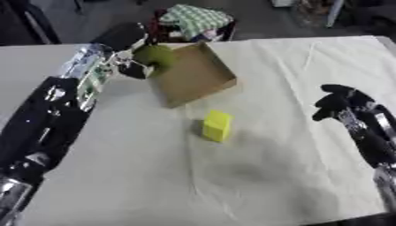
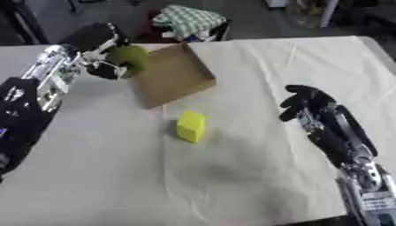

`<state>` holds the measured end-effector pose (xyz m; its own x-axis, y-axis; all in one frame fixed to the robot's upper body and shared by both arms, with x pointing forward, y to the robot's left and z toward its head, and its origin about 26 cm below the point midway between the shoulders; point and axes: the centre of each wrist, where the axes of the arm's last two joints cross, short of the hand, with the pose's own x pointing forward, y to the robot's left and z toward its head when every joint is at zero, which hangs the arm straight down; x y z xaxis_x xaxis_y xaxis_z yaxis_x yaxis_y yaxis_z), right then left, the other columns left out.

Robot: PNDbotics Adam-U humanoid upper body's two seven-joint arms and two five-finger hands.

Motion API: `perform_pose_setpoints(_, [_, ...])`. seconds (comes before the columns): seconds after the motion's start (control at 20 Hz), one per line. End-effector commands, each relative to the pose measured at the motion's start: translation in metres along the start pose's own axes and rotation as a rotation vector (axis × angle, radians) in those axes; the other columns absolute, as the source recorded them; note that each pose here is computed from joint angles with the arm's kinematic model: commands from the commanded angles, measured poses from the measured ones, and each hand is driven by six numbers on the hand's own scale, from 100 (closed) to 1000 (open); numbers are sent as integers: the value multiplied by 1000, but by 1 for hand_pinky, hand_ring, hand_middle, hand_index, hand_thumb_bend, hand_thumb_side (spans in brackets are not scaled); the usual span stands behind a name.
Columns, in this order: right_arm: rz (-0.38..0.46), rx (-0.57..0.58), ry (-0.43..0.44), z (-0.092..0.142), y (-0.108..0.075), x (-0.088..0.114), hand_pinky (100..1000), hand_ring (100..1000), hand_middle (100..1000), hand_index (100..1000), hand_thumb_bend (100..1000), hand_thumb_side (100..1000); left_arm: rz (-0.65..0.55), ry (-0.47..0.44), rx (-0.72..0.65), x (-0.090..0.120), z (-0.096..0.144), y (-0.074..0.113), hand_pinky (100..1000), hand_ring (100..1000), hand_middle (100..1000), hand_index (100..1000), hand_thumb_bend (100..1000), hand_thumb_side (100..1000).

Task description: Pick up objects on the table and place them in the box.

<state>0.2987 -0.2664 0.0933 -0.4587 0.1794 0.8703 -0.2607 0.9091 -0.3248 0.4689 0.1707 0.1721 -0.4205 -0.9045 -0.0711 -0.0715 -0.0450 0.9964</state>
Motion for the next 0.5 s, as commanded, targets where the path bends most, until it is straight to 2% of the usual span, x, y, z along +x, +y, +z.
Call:
perform_pose_setpoints(0.05, [-4,13,-30,-5,0,6,590,549,578,809,100,628,-15,46,76,10,-12,-3,652,576,558,745,173,159])
perform_pose_setpoints(0.2, [-8,19,-33,-6,1,7,590,549,578,808,100,628,-22,105,116,14,-16,-22,680,626,631,800,247,238])
perform_pose_setpoints(0.25, [-9,19,-33,-6,1,7,590,549,578,808,100,628,-24,122,136,14,-17,-26,683,639,665,819,295,290])
perform_pose_setpoints(0.35, [-9,18,-33,-6,1,7,590,549,578,806,100,628,-27,141,184,13,-16,-29,701,671,719,846,396,334])
perform_pose_setpoints(0.4, [-9,18,-32,-6,1,6,590,549,578,805,100,628,-28,145,210,12,-16,-28,719,705,761,868,534,431])
perform_pose_setpoints(0.5, [-7,17,-31,-6,0,6,590,549,578,804,100,628,-24,146,256,10,-14,-23,732,718,784,877,595,473])
